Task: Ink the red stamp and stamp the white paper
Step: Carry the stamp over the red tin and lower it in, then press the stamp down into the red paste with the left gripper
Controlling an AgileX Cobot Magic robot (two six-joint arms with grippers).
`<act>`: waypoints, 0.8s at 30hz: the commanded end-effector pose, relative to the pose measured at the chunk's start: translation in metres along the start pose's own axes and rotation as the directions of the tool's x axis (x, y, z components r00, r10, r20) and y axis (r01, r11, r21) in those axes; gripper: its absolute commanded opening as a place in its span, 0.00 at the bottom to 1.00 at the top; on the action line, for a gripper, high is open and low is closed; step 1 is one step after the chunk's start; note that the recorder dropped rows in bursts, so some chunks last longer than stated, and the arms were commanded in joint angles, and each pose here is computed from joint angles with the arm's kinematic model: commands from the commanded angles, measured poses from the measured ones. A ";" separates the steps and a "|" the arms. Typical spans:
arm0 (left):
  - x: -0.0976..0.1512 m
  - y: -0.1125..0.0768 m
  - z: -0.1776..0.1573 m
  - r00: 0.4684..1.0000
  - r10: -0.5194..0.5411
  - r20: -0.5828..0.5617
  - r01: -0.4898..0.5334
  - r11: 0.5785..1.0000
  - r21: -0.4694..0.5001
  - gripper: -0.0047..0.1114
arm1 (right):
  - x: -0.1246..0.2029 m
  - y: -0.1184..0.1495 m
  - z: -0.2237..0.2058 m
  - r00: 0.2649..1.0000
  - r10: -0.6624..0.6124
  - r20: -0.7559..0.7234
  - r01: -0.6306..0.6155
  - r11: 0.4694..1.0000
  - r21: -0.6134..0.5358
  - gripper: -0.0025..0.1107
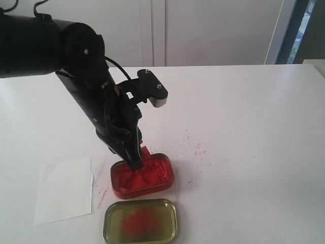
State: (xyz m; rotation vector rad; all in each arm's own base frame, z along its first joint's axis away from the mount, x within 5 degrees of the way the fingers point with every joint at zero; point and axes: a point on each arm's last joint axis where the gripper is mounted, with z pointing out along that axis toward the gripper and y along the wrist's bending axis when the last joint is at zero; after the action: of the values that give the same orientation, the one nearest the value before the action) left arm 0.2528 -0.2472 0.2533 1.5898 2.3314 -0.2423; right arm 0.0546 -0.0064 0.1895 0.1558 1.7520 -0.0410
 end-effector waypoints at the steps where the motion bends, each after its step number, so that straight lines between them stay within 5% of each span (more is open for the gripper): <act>1: -0.005 0.005 0.018 1.000 -0.023 -0.003 0.023 1.000 0.001 0.04 | 0.000 0.000 0.000 1.000 0.001 0.014 -0.001 1.000 0.004 0.02; 19: -0.004 0.011 0.065 0.997 -0.049 -0.055 0.050 0.998 0.028 0.04 | 0.000 0.000 0.000 1.000 0.001 0.012 -0.001 1.000 0.004 0.02; 24: -0.012 0.000 0.067 1.000 -0.003 -0.025 0.003 1.000 0.014 0.04 | 0.000 0.000 0.000 1.000 0.001 0.012 -0.001 1.000 0.004 0.02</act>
State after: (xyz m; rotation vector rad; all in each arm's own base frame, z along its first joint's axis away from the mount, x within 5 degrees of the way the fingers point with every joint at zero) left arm 0.2729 -0.2699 0.1929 1.5995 2.3841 -0.2285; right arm 0.0546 -0.0064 0.1895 0.1558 1.7520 -0.0410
